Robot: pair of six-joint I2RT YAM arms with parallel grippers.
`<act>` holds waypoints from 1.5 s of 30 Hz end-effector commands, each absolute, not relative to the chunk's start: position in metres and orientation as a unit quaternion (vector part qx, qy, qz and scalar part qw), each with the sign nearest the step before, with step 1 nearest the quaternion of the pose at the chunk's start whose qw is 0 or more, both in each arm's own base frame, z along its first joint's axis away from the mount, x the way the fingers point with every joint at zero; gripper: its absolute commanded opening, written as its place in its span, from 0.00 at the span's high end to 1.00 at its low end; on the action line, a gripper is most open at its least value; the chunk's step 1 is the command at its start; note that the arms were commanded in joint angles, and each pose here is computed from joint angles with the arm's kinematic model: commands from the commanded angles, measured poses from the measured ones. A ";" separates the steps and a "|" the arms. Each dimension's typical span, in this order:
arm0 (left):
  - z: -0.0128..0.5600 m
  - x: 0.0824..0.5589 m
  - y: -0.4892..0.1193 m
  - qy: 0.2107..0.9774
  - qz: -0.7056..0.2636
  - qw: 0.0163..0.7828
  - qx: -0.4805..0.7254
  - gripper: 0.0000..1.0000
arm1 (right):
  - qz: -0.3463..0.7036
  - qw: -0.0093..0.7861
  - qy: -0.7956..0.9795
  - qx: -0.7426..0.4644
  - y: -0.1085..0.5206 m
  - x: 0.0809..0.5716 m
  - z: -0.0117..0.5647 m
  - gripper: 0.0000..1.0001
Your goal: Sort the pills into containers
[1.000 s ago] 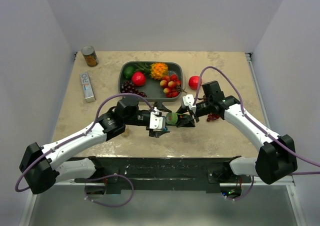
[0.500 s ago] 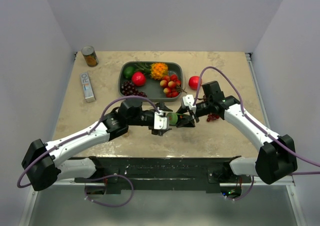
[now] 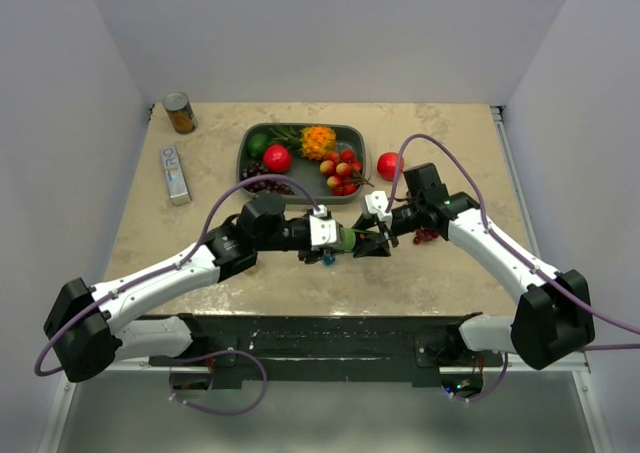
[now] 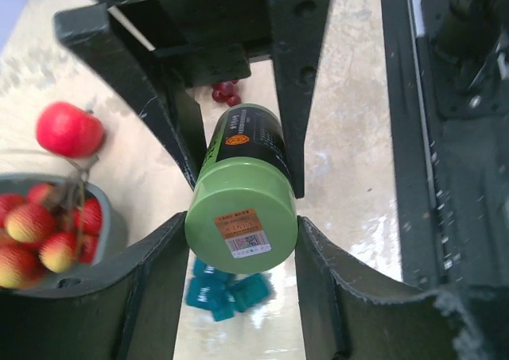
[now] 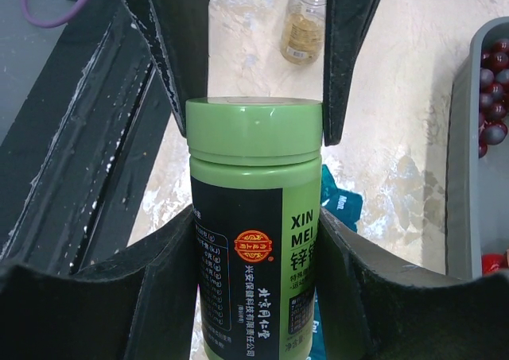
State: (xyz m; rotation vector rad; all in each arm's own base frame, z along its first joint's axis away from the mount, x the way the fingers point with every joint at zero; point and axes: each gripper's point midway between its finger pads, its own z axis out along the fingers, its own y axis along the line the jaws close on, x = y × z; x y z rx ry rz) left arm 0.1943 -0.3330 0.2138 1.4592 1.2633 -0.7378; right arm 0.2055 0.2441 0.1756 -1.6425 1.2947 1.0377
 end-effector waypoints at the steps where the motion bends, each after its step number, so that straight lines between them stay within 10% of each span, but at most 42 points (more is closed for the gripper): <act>1: 0.255 0.187 -0.339 0.628 -0.413 0.486 0.447 1.00 | 0.404 0.414 0.495 -0.648 0.247 0.210 0.189 1.00; 8: 0.256 0.157 -0.343 0.797 -0.564 0.210 0.054 1.00 | 0.399 0.413 0.507 -0.642 0.247 0.215 0.186 1.00; 13: 0.274 0.174 -0.337 0.816 -0.529 0.231 -0.017 1.00 | 0.399 0.413 0.507 -0.642 0.248 0.215 0.187 1.00; 14: 0.277 0.176 -0.337 0.814 -0.529 0.238 -0.014 0.93 | 0.399 0.414 0.508 -0.642 0.248 0.215 0.187 1.00; 17: 0.285 0.168 -0.345 0.796 -0.557 0.234 0.029 0.23 | 0.396 0.415 0.510 -0.641 0.247 0.216 0.188 1.00; 20: 0.287 0.159 -0.343 0.786 -0.555 0.254 0.095 0.03 | 0.396 0.415 0.509 -0.642 0.247 0.216 0.188 1.00; 30: 0.213 0.145 -0.273 0.792 -0.362 0.323 0.371 0.02 | 0.396 0.415 0.505 -0.644 0.247 0.215 0.187 1.00; 38: 0.274 0.175 -0.279 0.477 -0.264 0.638 0.543 0.01 | 0.400 0.415 0.497 -0.649 0.247 0.212 0.187 1.00; 45: 0.274 0.206 -0.318 0.454 -0.248 0.639 0.569 0.01 | 0.402 0.414 0.495 -0.650 0.247 0.211 0.186 1.00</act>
